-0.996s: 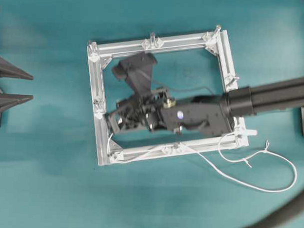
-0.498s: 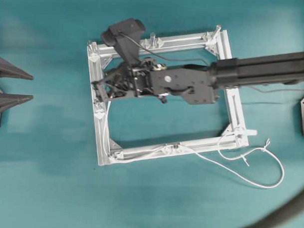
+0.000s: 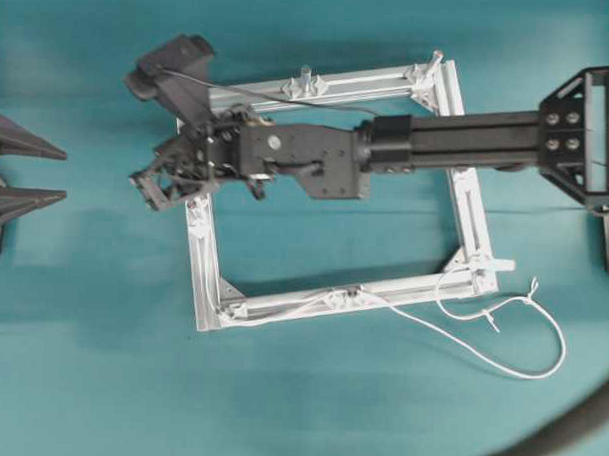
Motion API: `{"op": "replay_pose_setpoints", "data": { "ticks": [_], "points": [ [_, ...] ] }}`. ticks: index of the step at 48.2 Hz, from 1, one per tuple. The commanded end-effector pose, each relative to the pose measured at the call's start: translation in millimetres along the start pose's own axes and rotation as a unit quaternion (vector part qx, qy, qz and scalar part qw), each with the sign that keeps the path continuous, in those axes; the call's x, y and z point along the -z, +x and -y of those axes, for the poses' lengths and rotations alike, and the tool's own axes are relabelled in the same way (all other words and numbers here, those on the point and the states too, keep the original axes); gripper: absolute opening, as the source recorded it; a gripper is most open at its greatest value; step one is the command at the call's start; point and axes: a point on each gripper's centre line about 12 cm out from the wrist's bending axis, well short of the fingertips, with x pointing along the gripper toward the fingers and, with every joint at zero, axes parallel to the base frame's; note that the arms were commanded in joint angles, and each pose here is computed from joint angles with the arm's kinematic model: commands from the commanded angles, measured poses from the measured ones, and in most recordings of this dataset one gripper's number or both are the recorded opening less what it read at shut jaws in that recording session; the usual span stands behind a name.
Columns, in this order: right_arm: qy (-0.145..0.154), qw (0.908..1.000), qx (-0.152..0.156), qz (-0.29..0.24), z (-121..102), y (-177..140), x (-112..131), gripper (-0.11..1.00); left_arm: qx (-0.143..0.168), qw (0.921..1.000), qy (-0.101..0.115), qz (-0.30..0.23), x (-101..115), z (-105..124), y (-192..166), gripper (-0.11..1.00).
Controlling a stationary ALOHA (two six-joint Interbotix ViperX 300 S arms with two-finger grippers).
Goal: Move the cable alternately left and right between 8 pins so it hooks onto each one.
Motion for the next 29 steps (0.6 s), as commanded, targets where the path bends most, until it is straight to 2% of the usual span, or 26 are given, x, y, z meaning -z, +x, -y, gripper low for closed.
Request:
{"op": "replay_pose_setpoints", "data": {
  "ticks": [1, 15, 23, 29],
  "points": [
    [0.006, 0.9996, -0.021, 0.020, -10.0, -12.3, -28.2, 0.15, 0.001, 1.0000, 0.000, 0.005, -4.9, 0.6, 0.1, 0.67],
    [-0.005, 0.9994, -0.014, 0.031, -6.2, 0.4, -66.7, 0.15, 0.001, 1.0000, 0.000, 0.005, -4.3, 0.5, 0.2, 0.67],
    [0.009, 0.9990, -0.007, 0.044, 5.4, 1.1, -88.6, 0.15, 0.001, 1.0000, 0.000, 0.005, -4.3, 0.5, 0.2, 0.67],
    [0.021, 0.9988, 0.001, 0.045, 15.8, 4.5, -94.1, 0.15, 0.001, 1.0000, 0.000, 0.005, -4.3, 0.5, 0.2, 0.67]
  ]
}}
